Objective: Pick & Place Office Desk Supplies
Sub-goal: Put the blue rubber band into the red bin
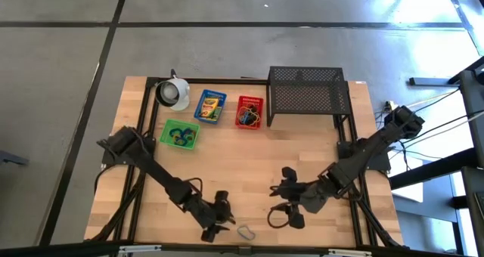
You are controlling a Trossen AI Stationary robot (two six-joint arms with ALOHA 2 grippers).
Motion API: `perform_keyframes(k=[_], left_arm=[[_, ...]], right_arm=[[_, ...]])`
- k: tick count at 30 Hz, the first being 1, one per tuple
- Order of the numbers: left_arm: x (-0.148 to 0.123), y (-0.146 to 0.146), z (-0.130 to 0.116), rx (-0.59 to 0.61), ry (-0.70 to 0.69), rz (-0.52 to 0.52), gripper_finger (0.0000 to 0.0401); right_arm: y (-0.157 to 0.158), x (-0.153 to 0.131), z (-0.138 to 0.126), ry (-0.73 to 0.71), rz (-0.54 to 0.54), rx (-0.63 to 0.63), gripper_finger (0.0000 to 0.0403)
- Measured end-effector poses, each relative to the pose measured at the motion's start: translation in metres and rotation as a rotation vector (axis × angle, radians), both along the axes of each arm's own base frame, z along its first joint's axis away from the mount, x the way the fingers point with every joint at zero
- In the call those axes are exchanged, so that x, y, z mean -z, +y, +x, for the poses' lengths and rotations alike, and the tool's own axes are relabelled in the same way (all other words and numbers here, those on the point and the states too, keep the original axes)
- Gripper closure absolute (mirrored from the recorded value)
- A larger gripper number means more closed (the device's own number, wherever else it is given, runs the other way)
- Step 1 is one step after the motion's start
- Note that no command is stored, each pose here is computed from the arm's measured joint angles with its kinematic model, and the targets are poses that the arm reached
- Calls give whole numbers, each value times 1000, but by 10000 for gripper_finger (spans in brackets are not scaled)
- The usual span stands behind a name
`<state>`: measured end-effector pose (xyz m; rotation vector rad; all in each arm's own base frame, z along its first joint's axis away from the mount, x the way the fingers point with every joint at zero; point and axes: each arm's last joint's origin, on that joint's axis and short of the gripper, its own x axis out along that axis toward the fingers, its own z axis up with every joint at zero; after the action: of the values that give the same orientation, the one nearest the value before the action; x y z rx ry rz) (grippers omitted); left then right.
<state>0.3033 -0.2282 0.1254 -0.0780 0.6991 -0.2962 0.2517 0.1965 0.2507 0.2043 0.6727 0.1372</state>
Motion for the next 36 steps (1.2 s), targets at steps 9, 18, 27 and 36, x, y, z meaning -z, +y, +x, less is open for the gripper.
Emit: perform_keyframes(k=[9, 18, 27, 36], left_arm=[[24, -6, 11, 92, -115, 58, 166], [39, -15, 32, 165, -141, 115, 166], [41, -13, 38, 182, -131, 120, 199], [41, -13, 38, 188, -126, 118, 369]], right_arm=[[4, 7, 1, 20, -3, 6, 196], [1, 7, 4, 15, -26, 2, 196], [1, 7, 4, 17, -20, 6, 196], [1, 7, 4, 15, -25, 1, 196]])
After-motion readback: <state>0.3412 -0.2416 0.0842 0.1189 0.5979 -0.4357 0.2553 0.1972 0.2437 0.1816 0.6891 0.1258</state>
